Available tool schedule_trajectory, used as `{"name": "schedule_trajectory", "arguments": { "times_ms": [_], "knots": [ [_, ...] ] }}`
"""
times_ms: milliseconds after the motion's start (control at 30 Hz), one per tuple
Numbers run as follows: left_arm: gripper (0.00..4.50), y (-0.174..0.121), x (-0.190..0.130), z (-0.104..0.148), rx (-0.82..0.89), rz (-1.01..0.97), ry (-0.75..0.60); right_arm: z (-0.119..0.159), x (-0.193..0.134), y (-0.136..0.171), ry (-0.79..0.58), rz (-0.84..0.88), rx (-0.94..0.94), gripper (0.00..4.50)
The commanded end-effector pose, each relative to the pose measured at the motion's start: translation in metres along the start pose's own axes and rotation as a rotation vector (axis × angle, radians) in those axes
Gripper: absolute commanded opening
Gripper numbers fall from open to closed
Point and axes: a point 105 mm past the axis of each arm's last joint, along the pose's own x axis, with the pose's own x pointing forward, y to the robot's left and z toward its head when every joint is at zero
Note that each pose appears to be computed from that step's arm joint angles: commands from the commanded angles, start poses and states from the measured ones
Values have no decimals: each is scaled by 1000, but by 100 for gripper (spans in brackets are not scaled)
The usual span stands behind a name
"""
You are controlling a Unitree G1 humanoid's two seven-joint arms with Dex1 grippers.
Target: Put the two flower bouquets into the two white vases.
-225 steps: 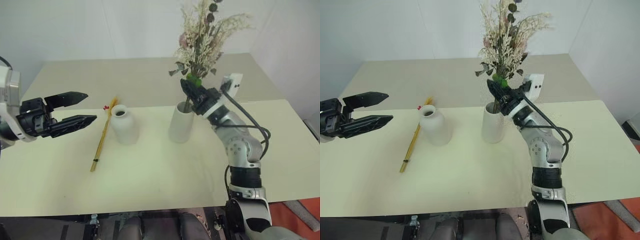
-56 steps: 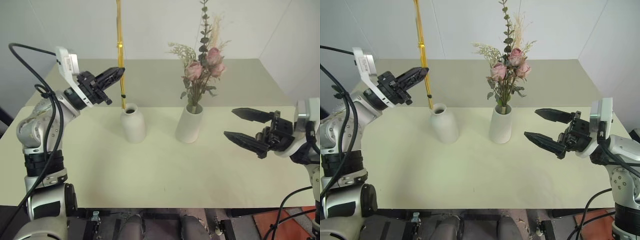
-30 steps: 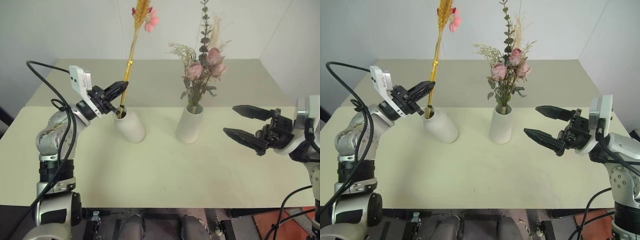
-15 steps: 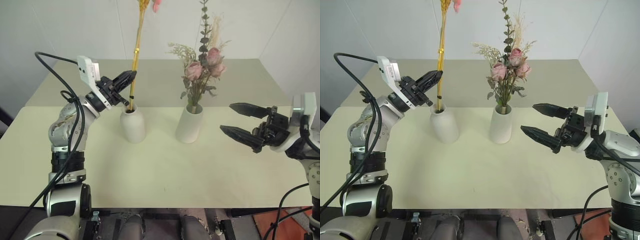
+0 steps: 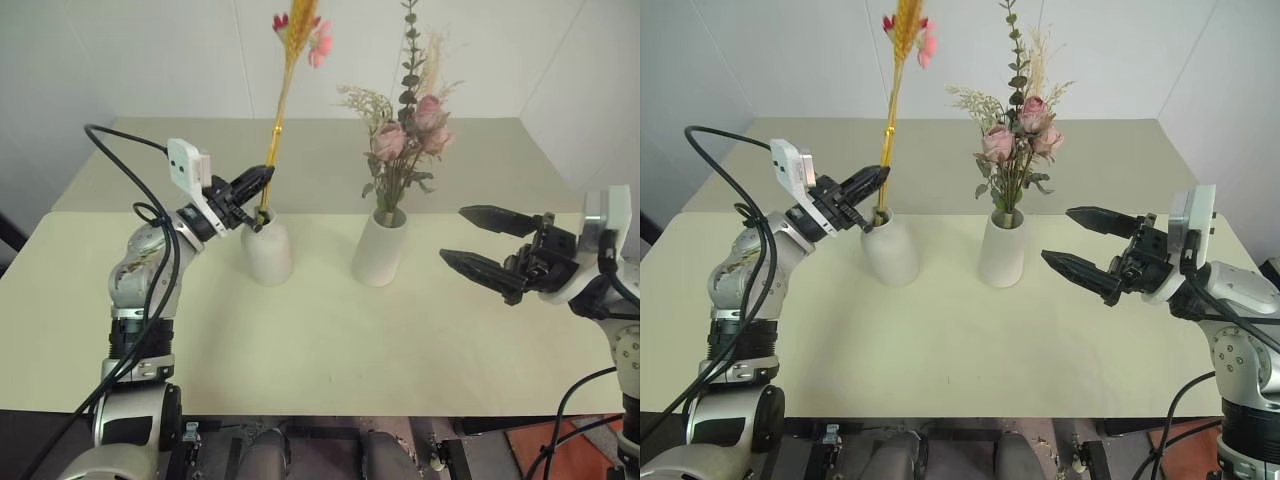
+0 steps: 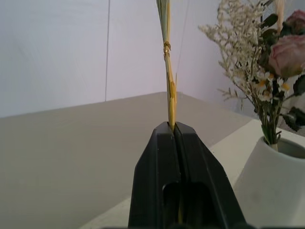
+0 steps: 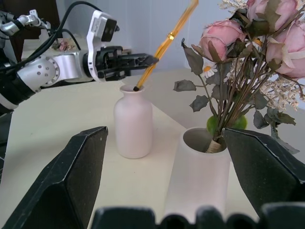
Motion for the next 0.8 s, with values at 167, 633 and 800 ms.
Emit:
{"name": "schedule_trajectory", "arguments": {
  "times_ms": [167, 633, 800],
  "knots": [
    [66, -3, -1, 16, 67, -9, -40, 9, 0, 0, -28, -6, -45, 450],
    [449, 2, -44, 30, 37, 47, 12, 7, 1, -5, -20, -16, -48, 450],
    [449, 11, -58, 30, -9, 83, 65, 6, 3, -7, -18, -12, -48, 450]
  ]
}}
